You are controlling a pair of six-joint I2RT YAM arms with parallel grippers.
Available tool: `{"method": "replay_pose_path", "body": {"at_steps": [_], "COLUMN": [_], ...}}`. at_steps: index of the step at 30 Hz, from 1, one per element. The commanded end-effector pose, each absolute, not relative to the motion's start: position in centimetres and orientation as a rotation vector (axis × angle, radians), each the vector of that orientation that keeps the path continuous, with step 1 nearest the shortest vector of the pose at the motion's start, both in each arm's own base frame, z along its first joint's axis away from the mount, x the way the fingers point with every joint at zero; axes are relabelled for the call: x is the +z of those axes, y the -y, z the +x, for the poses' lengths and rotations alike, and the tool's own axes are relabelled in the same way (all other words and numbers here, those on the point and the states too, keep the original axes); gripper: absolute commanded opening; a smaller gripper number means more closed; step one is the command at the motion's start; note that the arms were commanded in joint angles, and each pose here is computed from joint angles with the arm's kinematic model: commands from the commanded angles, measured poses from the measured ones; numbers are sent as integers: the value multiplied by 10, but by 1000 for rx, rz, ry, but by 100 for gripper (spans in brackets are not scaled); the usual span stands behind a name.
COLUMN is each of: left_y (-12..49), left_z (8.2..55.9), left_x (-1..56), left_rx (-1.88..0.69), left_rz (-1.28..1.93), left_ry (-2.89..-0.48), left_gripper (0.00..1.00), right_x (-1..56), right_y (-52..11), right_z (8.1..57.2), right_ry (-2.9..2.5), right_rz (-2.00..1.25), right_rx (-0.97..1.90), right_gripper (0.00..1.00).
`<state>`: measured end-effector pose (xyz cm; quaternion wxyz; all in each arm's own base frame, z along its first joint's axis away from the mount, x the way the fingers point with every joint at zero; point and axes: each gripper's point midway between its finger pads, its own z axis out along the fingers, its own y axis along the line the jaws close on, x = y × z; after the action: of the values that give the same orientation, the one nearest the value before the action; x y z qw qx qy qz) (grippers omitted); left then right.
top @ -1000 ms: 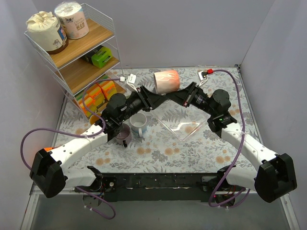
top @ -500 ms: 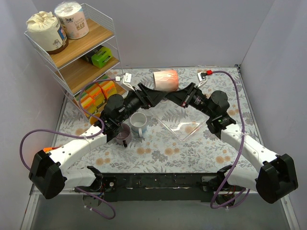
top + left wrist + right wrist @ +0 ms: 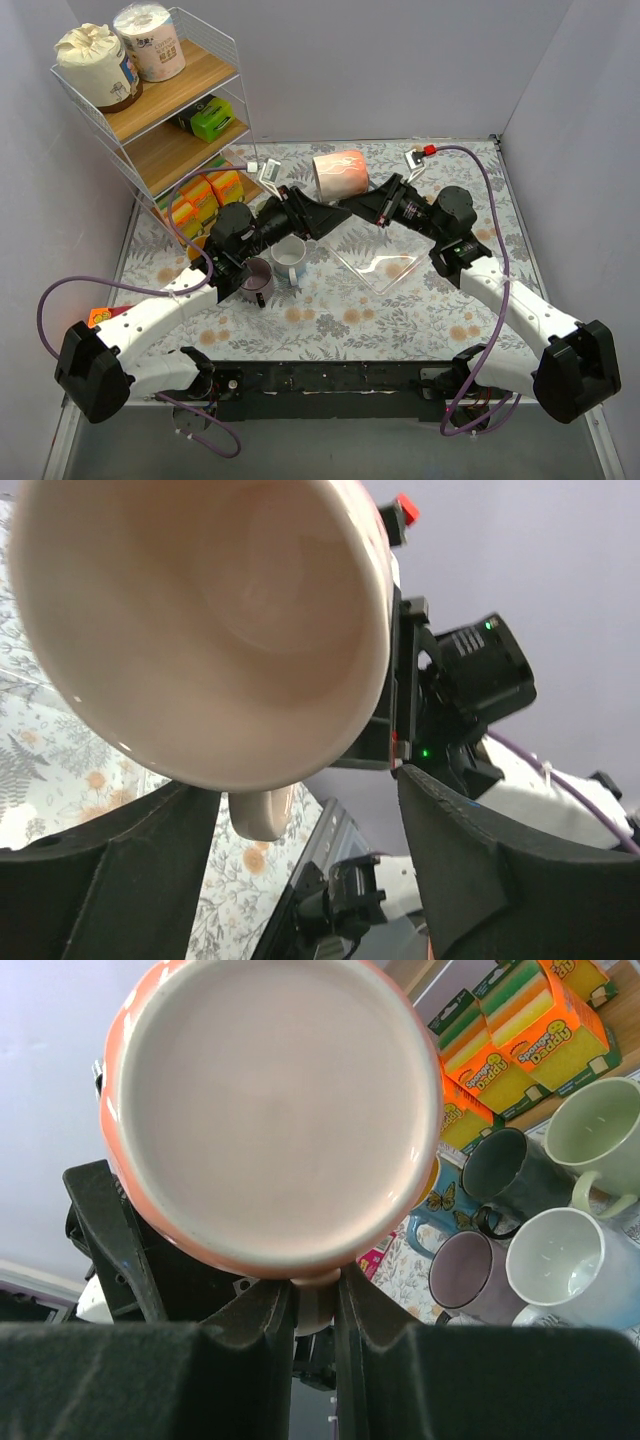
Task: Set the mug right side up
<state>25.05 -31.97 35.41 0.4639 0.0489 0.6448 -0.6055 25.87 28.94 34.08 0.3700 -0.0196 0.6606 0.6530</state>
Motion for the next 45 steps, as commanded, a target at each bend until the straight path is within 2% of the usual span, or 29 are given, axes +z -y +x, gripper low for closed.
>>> {"method": "replay_pose_path", "body": {"at_steps": [1, 3, 5, 9, 15, 16, 19, 20, 27, 30, 31, 34, 45], "left_y": [321, 321, 320, 317, 323, 322, 322, 322, 319, 316, 315, 312, 300], "left_z": [230, 232, 235, 239, 238, 237, 237, 237, 249, 255, 257, 265, 289], "left_x": [366, 365, 367, 373, 370, 368, 366, 366, 363, 363, 360, 361, 348], "left_rx": [-1531, -1538, -1543, -1548, -1570, -1569, -1561, -1558, -1473, -1431, -1415, -1379, -1249], "left_rz": [242, 226, 191, 143, 169, 168, 172, 174, 136, 99, 85, 35, -102], "left_ry": [-1558, -1564, -1550, -1520, -1537, -1544, -1550, -1553, -1603, -1632, -1658, -1683, -1774], "left_gripper": [66, 60, 59, 50, 27, 19, 11, 0, 0, 0, 0, 0, 0], "right_x": [403, 404, 405, 404, 405, 404, 402, 401, 393, 381, 380, 376, 378], "right_y": [-289, -290, -289, -287, -287, -287, -287, -287, -290, -290, -289, -287, -277], "right_z": [241, 237, 235, 233, 230, 231, 230, 229, 234, 240, 241, 247, 257], "right_ry": [-1485, -1474, -1469, -1461, -1456, -1460, -1467, -1469, -1515, -1564, -1567, -1574, -1553], "right_rz": [-231, -259, -260, -251, -255, -253, -252, -255, -243, -210, -197, -159, -127], "right_rx": [1717, 1729, 1735, 1741, 1751, 1752, 1753, 1753, 1742, 1721, 1717, 1695, 1698], "right_gripper": [1, 1, 1, 1, 1, 1, 1, 1, 1, 16, 26, 37, 48]}}
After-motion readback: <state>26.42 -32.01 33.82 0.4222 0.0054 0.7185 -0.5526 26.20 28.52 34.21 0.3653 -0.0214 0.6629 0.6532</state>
